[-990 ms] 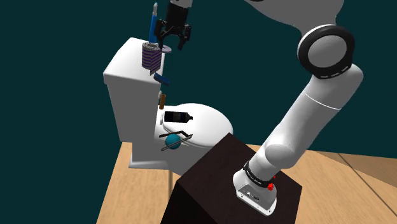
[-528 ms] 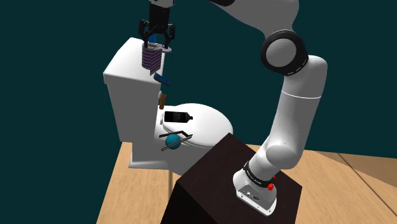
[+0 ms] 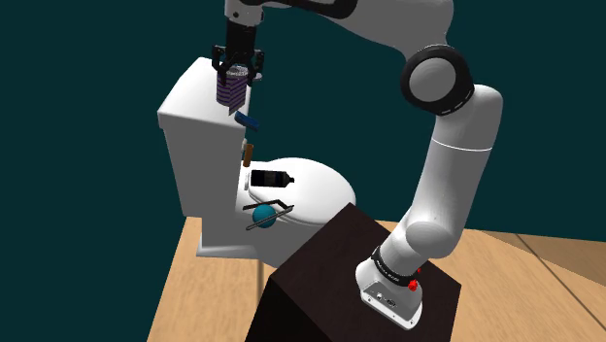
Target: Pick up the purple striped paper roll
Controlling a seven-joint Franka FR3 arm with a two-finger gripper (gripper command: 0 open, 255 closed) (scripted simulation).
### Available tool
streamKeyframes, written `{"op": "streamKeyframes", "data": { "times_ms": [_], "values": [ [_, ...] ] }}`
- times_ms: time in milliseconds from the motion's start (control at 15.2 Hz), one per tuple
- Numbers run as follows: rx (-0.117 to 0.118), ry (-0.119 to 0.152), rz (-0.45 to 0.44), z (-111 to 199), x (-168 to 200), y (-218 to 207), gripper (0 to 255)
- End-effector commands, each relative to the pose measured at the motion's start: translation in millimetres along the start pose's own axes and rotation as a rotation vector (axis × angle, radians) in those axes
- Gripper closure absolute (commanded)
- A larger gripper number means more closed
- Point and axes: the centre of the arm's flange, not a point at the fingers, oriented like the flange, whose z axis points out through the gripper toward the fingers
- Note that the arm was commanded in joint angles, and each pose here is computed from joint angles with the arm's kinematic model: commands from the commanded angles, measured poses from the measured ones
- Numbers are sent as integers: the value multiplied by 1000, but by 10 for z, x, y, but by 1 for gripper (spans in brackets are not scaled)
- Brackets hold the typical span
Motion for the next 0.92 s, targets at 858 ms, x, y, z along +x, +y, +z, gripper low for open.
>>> {"op": "streamKeyframes", "data": {
  "times_ms": [858],
  "values": [
    [0, -1, 0, -249, -1, 5, 255]
  ]
}}
